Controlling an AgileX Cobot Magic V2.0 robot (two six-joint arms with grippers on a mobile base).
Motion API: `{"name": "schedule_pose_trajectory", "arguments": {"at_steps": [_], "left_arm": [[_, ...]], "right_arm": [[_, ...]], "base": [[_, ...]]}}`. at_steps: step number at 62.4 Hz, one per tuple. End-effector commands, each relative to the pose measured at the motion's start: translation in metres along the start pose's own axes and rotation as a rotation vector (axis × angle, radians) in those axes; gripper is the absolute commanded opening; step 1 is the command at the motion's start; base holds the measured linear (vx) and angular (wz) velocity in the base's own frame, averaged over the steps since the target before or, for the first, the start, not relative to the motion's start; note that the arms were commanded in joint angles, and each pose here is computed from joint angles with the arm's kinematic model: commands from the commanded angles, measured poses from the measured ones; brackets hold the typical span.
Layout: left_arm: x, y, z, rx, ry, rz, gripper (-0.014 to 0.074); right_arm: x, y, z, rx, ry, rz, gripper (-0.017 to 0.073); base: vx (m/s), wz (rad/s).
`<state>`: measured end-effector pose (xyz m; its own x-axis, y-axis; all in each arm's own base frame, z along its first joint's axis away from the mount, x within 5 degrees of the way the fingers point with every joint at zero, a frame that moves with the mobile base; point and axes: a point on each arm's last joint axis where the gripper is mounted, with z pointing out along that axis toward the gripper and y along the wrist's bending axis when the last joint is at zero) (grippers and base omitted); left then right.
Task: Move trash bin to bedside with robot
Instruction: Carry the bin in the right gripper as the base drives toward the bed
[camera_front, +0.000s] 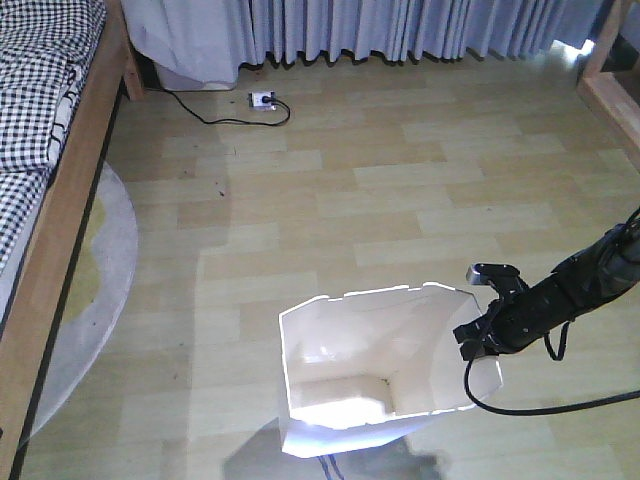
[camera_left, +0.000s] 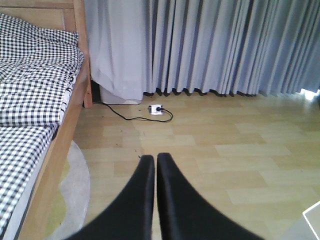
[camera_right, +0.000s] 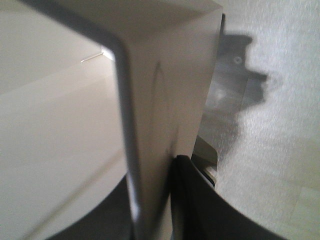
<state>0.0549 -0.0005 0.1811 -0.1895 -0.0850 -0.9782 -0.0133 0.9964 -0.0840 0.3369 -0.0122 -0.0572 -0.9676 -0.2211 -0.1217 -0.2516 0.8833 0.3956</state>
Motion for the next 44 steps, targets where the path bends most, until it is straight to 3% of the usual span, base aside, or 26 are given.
{"name": "schedule_pose_trajectory", "arguments": {"at_steps": [1, 44], "left_arm": [[-0.0008, 0.0001, 0.0005, 0.004, -0.065, -0.01, -0.0006], [-0.0008, 0.0001, 0.0005, 0.004, -0.065, -0.01, -0.0006]], "right_arm": [[-0.0174, 0.0194, -0.0276, -0.14, -0.062, -0.003, -0.0005], [-0.0174, 0.0194, -0.0276, -0.14, -0.062, -0.003, -0.0005]], "base": [[0.36, 0.09], [0.32, 0.12]]}}
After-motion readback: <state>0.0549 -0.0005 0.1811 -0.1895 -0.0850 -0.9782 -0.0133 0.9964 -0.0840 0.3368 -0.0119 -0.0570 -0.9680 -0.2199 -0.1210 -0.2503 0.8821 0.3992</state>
